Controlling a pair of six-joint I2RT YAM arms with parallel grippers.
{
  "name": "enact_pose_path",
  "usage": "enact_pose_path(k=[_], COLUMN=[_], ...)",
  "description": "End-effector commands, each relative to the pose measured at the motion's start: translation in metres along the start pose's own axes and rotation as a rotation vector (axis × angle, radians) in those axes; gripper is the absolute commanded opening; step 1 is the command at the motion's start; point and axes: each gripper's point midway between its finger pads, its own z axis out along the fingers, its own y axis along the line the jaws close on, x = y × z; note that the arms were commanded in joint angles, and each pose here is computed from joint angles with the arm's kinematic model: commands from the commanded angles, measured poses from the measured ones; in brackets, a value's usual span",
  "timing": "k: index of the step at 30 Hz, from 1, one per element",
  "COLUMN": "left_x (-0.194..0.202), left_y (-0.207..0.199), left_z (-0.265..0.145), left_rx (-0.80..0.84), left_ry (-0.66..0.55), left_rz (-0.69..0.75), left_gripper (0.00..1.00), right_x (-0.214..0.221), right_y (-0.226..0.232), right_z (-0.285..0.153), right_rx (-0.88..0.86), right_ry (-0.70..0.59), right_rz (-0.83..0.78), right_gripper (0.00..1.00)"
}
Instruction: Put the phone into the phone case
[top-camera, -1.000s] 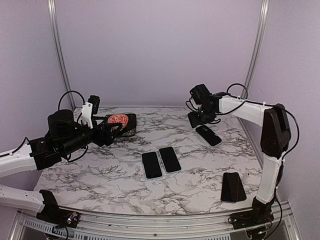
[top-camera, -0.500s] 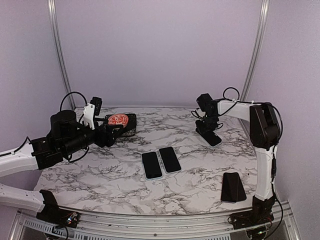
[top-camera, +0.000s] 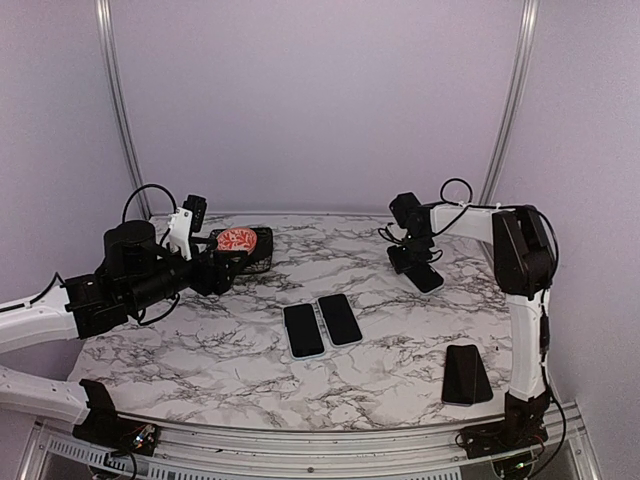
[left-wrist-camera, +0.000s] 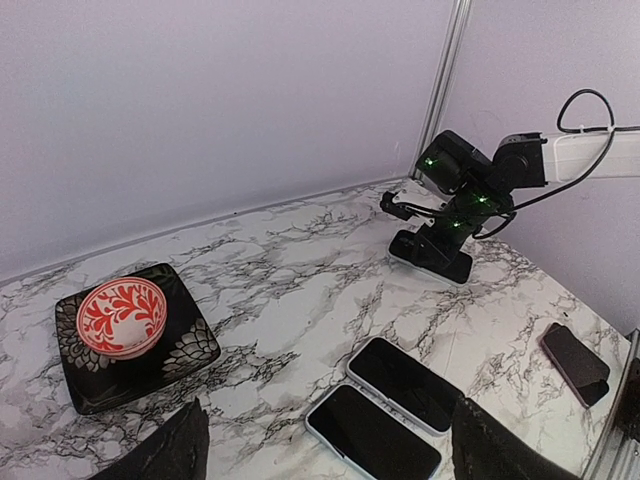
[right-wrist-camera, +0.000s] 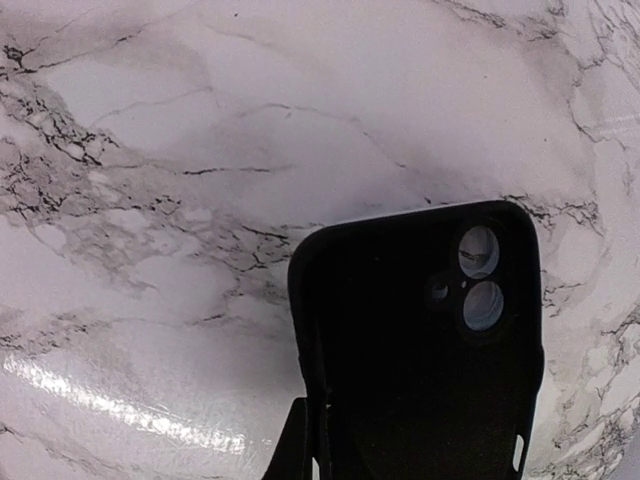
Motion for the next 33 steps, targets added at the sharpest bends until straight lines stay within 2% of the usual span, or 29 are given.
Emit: enact_pose_path(k=[1,9,12,14,21,26,29,33], left_x=[-0.015,-0.015,-0.016,-0.017,-0.020,-0.020,-0.022,-0.025], left_y=[0.001,-0.001,-0.001,-0.001,0.000,-0.001,0.001,0.003], left_z=[0.000,-0.001,-0.001,-0.002,-0.005,-0.006,-0.008,-0.012], left_rx=[-0.010,-0.002,-0.001,-0.002,-0.002,0.000,-0.007,-0.020], left_ry=[-0.022,-0.022,-0.024,-0.026,-0.038,-0.031,-0.034,-0.047], left_rz=[0.001,-0.004,-0.005,-0.005,-0.012,-0.015,-0.014,-0.013], left_gripper=[0.84,0.84,0.84,0.84,0.84,0.84,0.84,0.84], right_x=[-0.001,-0.039,-0.047,-0.037,0.048,0.088,0.107,0.121], right_y=[-0.009,-0.022,-0.007,0.018,0.119,0.155,0.155,0.166], right_z=[-0.002,-0.084,-0.122,-0.135,-0.117,-0.103,-0.090,-0.084], right_rx=[0.036,0.118,0.196,0.202,-0.157,-0.206,-0.182,-0.260], right_ry=[0.018,-0.158,-0.261,-0.291,-0.144,-0.042,0.017,0.043], right_rz=[0.001,0.007,-0.013,-0.030,0.066,0.092,0.151,0.227], right_gripper=[0.00,0.00,0.00,0.00,0.00,0.00,0.00,0.00])
